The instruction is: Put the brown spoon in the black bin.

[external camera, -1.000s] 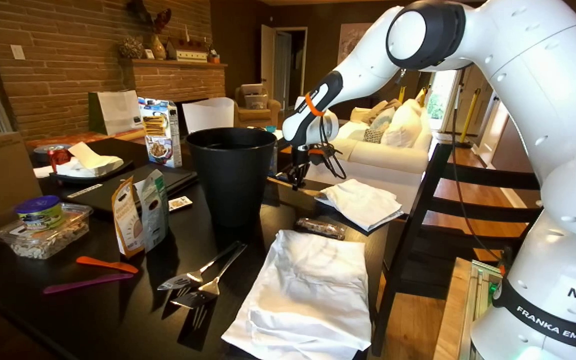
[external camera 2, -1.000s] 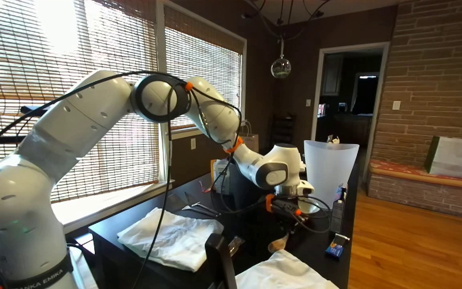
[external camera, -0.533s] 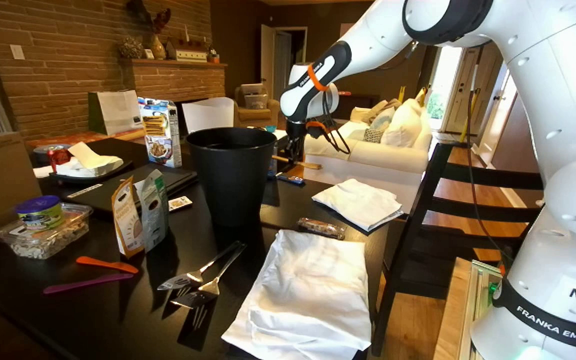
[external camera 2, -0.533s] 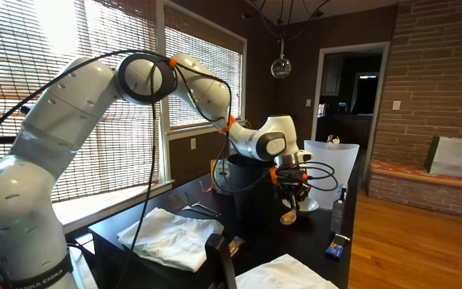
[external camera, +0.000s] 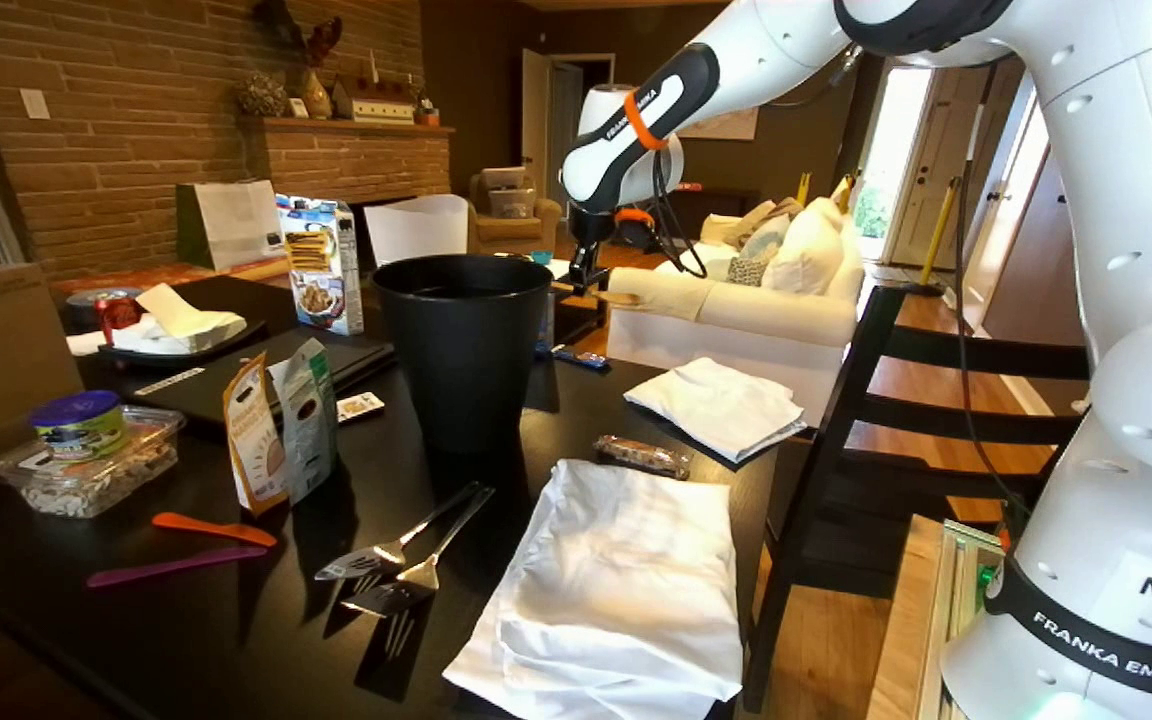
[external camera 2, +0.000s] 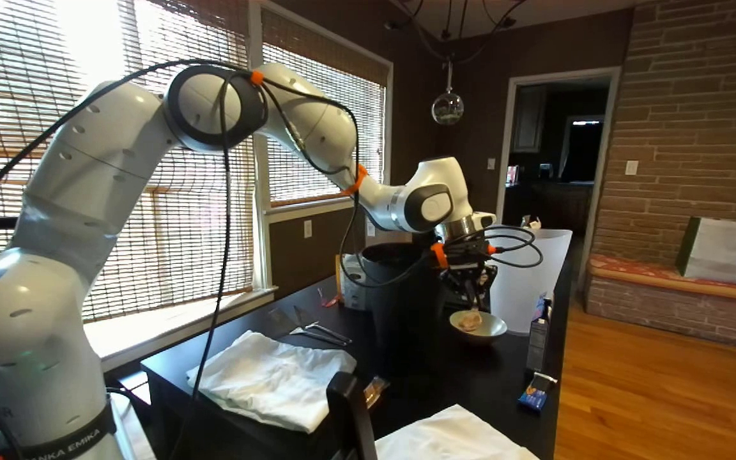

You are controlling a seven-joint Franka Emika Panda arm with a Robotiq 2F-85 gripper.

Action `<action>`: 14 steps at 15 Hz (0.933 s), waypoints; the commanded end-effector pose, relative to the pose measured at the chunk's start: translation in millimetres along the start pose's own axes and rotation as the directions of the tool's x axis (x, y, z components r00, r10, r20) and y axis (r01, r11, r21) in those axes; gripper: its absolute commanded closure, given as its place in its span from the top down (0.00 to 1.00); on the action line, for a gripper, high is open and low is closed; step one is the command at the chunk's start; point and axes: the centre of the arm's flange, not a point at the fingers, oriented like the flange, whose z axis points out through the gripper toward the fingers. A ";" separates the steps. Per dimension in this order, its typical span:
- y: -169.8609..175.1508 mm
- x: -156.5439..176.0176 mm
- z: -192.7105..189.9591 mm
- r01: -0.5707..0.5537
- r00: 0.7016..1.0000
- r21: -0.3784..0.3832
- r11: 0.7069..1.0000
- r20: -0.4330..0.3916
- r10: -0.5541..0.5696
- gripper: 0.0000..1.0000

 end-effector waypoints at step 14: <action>-36.2 19.8 -128.0 0.571 0.762 -0.414 0.709 -0.055 -0.646 0.04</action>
